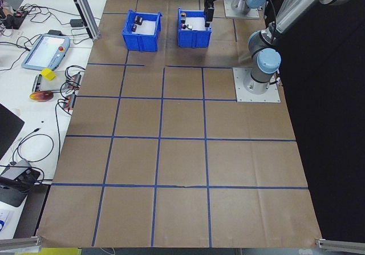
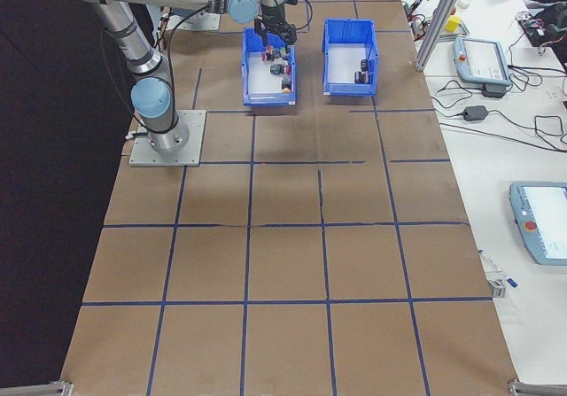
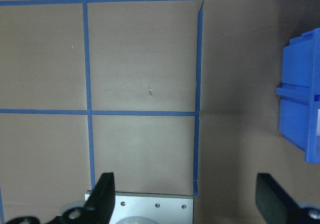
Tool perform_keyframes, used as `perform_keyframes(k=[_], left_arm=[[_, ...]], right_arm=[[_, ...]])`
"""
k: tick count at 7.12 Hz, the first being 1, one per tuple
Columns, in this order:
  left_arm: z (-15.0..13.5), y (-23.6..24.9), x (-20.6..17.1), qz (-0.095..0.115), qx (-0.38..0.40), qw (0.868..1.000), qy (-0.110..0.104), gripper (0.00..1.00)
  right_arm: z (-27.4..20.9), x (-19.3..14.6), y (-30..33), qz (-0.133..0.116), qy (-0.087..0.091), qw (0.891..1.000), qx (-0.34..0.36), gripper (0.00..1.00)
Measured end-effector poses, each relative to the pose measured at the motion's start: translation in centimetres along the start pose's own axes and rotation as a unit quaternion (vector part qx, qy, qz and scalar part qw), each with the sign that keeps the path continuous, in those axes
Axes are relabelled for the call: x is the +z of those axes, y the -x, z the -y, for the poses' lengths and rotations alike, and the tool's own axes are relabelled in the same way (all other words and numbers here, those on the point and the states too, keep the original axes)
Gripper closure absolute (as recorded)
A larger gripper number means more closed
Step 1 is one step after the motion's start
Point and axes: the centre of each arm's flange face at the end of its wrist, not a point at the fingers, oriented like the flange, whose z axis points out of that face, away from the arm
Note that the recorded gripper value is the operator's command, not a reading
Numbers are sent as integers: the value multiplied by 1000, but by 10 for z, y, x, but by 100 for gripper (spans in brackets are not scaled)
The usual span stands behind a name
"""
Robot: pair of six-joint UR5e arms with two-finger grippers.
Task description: Place battery box in front
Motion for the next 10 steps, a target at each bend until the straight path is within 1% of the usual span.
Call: perform_keyframes(k=[1, 2, 3, 4, 5, 6, 7, 8, 10], left_arm=[[0, 0, 0, 0, 0, 1000, 0, 0], [1, 0, 0, 0, 0, 1000, 0, 0], [1, 0, 0, -1, 0, 1000, 0, 0], [2, 0, 1, -1, 0, 1000, 1, 0], [2, 0, 2, -1, 1, 1000, 2, 0], [2, 0, 2, -1, 1, 1000, 3, 0], [2, 0, 2, -1, 1, 1000, 3, 0], [2, 0, 3, -1, 1, 1000, 4, 0], [3, 0, 3, -1, 1, 1000, 4, 0]], right_arm=[[-13, -10, -32, -10, -6, 996, 83, 0], [-27, -17, -57, -15, -8, 985, 172, 0], [-36, -26, -72, -13, -4, 964, 265, 0], [-39, -41, -80, -5, 6, 937, 348, 0], [-37, -59, -85, 8, 17, 911, 412, 0], [-33, -71, -87, 27, 26, 886, 462, 0], [-30, -75, -88, 41, 34, 867, 495, 0], [-28, -73, -89, 47, 41, 859, 507, 0], [-26, -63, -91, 52, 54, 855, 513, 0]])
